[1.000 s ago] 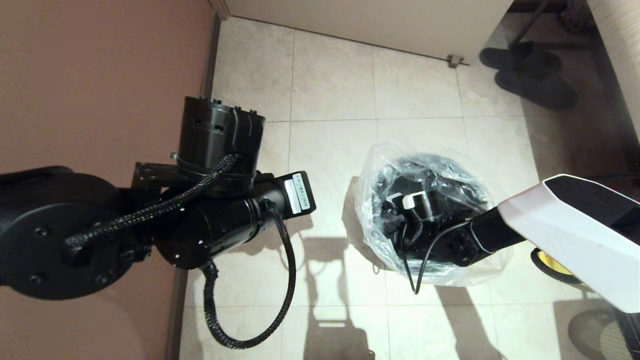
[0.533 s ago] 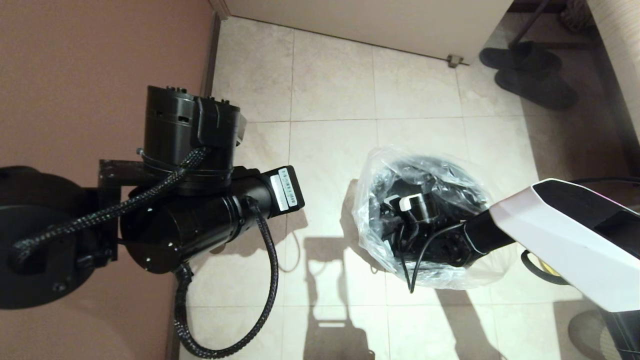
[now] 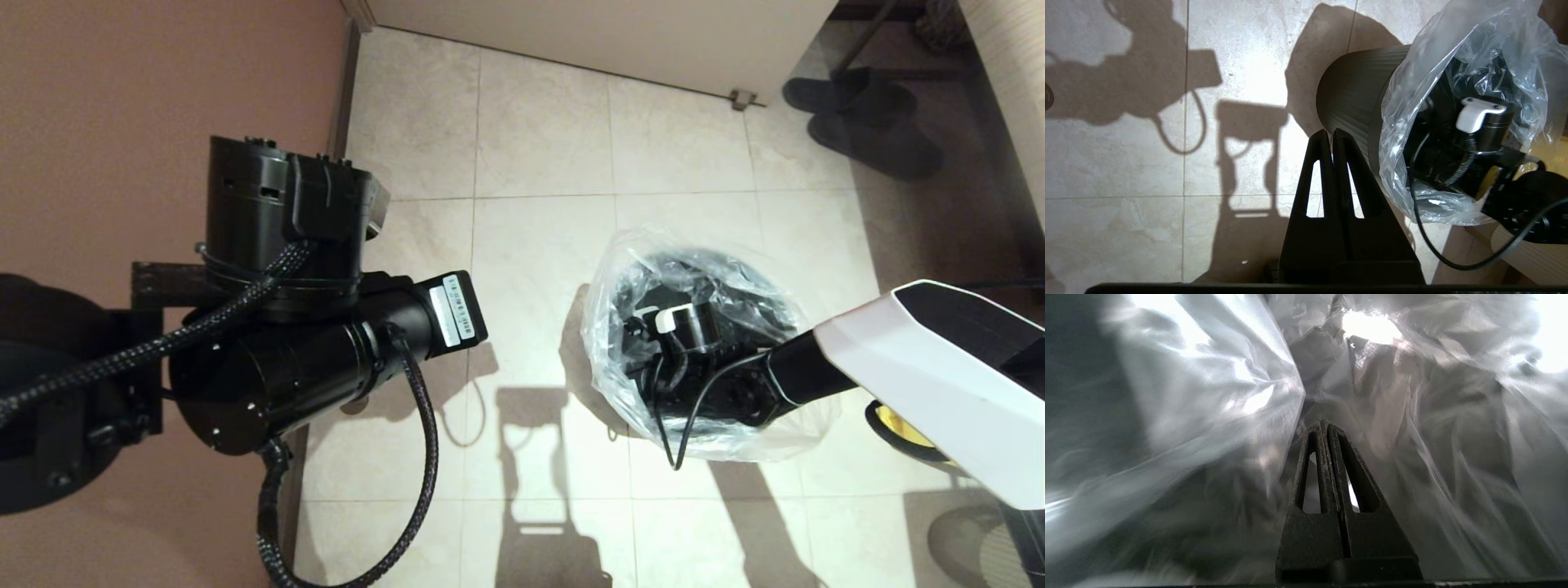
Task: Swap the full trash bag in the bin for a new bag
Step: Put the new garbage bag on the trash can
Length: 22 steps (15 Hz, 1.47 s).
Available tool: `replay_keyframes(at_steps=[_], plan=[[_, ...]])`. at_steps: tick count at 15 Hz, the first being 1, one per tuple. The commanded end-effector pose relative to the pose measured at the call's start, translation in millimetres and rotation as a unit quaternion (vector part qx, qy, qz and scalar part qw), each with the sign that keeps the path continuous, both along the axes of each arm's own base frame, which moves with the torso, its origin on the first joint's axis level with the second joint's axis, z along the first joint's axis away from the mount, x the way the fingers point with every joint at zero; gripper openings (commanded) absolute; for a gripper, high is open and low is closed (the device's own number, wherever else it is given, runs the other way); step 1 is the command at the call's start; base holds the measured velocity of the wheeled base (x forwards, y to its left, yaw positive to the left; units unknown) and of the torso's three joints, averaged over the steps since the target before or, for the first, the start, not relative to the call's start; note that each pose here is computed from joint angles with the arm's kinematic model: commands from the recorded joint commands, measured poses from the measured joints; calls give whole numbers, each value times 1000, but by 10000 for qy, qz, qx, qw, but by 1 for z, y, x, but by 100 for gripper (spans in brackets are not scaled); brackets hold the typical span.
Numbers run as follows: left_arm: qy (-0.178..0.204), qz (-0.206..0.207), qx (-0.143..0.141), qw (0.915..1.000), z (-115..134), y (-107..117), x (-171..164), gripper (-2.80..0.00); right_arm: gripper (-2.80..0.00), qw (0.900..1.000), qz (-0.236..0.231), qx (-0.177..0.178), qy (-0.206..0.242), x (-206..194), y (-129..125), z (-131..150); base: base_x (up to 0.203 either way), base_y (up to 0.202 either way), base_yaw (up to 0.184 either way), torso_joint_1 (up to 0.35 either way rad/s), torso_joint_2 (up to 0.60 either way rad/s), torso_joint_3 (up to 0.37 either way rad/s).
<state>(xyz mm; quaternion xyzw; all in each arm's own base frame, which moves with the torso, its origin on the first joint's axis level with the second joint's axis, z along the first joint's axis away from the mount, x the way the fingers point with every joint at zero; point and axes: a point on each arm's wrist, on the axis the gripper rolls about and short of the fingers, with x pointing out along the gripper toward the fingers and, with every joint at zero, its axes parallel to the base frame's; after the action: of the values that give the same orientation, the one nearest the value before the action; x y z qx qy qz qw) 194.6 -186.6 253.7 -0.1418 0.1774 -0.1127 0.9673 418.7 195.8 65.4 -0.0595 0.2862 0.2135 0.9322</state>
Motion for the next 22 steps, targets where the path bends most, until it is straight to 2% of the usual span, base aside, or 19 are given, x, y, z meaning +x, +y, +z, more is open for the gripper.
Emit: replay_keyframes(at_steps=[1, 3, 8, 10, 13, 15, 16, 18, 22], plan=[[-35, 15, -43, 10000, 3, 2, -2, -280, -280, 9995, -53, 264, -191, -13, -5, 39, 0, 0, 0, 0, 0, 0], [-34, -7, -41, 10000, 6, 5, -6, -280, -280, 9982, -122, 573, -152, -33, -11, 65, 0, 0, 0, 0, 0, 0], [342, -108, 268, 9990, -18, 9, -9, -280, -280, 9922, -386, 1187, -41, -80, -30, 108, 0, 0, 0, 0, 0, 0], [403, -99, 327, 9986, -23, 10, -10, -280, -280, 9883, -557, 1389, 281, -100, -36, 125, 0, 0, 0, 0, 0, 0], [587, -72, 450, 9972, -36, 11, -5, -280, -280, 9846, -624, 1498, 646, -124, -39, 142, 0, 0, 0, 0, 0, 0], [724, -104, 462, 9962, -42, 13, 1, -280, -280, 9797, -426, 1752, 879, -143, -47, 160, 0, 0, 0, 0, 0, 0], [781, -88, 468, 9958, -45, 13, 5, -280, -280, 9769, -330, 1797, 1108, -148, -47, 160, 0, 0, 0, 0, 0, 0], [749, -86, 428, 9962, -45, 12, 7, -280, -280, 9767, -341, 1787, 1138, -143, -45, 157, 0, 0, 0, 0, 0, 0], [702, -68, 393, 9967, -42, 14, 5, -280, -280, 9754, -315, 1612, 1471, -131, -31, 132, 0, 0, 0, 0, 0, 0]])
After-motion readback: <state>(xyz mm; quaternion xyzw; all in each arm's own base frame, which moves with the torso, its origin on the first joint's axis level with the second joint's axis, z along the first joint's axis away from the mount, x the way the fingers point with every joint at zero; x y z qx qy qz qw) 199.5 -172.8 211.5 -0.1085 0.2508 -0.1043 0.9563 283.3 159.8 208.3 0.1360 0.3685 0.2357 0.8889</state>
